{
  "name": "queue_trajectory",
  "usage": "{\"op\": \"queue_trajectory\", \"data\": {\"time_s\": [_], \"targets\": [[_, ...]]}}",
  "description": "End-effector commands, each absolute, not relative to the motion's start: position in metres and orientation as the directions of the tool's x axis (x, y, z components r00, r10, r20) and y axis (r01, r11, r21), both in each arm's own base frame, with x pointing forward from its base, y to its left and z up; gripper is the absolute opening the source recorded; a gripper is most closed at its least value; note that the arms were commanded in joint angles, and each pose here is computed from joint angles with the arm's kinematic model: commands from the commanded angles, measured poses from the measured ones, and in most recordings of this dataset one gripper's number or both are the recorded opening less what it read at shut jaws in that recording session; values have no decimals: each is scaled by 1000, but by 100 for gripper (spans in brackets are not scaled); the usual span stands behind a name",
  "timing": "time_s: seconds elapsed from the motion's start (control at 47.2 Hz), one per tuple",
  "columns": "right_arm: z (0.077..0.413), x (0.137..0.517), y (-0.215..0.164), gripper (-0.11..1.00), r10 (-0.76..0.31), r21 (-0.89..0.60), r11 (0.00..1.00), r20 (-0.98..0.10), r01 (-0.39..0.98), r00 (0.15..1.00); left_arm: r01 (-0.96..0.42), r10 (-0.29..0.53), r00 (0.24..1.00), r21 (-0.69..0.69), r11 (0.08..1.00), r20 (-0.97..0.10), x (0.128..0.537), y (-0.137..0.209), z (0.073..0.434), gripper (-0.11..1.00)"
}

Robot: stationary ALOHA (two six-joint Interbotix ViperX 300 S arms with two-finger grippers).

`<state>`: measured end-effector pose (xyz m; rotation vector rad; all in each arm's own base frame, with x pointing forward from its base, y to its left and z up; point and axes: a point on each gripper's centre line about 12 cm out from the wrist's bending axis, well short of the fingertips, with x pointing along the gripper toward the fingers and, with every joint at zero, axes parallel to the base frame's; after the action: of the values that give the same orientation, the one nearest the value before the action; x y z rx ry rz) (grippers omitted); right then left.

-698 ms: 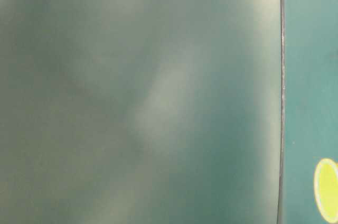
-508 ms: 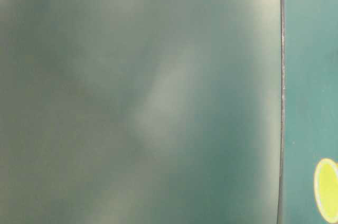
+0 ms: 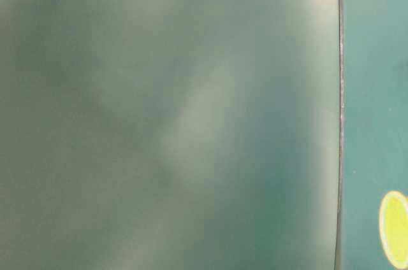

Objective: Move the cup backward with left arm.
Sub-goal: 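Open the left gripper while it sits beside the orange cup, then move the open left gripper right toward the orange cup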

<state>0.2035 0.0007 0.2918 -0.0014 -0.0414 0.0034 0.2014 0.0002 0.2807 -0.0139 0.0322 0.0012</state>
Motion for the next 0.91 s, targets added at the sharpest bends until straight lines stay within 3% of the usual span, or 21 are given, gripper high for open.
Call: {"op": "queue_trajectory", "data": {"time_s": [0.0, 0.529, 0.635, 0.783, 0.889], "targets": [[303, 206, 1, 0, 3, -2, 1000, 69, -3, 998, -1, 1, 999, -17, 1000, -32, 205, 0, 283, 17], [305, 206, 1, 0, 5, 0, 1000, 74, -5, 997, -63, 57, 996, -82, 995, -69, 205, 12, 277, 62], [306, 206, 1, 0, 3, 0, 1000, 75, -3, 997, -66, 56, 986, -59, 996, -154, 209, 12, 264, 65], [305, 206, 1, 0, 3, 0, 1000, 69, -3, 998, -70, 46, 924, -51, 996, -380, 216, 11, 231, 69], [306, 206, 1, 0, 3, 2, 1000, 72, -4, 997, -61, 33, 898, -48, 997, -439, 222, 8, 221, 70]]}}
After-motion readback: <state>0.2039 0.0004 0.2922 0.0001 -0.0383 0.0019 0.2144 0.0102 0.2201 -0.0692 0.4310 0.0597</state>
